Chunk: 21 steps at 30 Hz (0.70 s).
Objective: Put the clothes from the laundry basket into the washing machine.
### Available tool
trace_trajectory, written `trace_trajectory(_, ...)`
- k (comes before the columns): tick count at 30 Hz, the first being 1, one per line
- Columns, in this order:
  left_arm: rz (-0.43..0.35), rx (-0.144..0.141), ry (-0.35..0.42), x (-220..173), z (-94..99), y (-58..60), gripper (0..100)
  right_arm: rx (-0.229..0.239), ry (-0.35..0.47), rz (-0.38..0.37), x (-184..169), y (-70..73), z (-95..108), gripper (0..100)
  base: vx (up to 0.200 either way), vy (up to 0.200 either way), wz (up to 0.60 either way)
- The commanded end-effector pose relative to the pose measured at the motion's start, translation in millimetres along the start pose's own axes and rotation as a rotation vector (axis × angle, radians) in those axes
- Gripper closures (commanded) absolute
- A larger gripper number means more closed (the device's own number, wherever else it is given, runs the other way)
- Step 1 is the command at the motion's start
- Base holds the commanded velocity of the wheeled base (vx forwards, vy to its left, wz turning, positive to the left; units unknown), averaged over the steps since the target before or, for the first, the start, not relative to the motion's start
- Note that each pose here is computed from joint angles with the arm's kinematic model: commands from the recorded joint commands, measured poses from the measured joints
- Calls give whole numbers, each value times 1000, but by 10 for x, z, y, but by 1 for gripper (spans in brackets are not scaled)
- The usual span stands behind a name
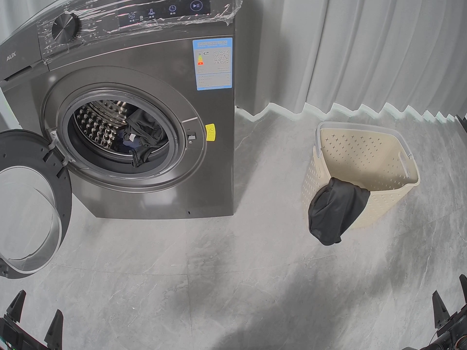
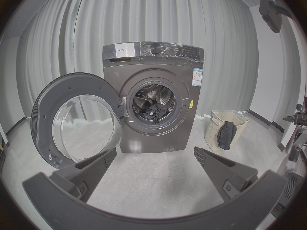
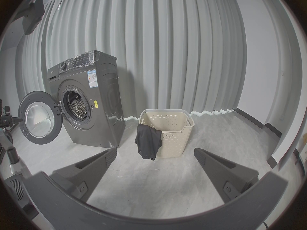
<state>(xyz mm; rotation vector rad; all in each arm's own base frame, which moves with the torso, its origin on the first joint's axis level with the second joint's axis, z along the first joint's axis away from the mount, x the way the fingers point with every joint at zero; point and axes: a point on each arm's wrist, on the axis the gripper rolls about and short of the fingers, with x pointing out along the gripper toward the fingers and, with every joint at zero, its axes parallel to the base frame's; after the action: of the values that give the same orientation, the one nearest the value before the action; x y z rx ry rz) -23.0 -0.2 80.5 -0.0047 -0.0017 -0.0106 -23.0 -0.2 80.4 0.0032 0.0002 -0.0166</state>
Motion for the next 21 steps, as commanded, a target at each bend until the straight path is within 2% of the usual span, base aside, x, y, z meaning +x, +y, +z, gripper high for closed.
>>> trace_trajectory(1, 0, 0, 5, 3, -47, 0, 0, 0, 7, 0, 5, 0, -51, 0, 0, -200, 0)
trace_trajectory(8, -2, 8, 5, 3, -47, 0, 0, -2, 7, 3, 5, 1, -51, 0, 0, -200, 0)
trace_trajectory(21, 0, 5, 5, 3, -47, 0, 0, -2, 7, 3, 5, 1, -51, 0, 0, -200, 0)
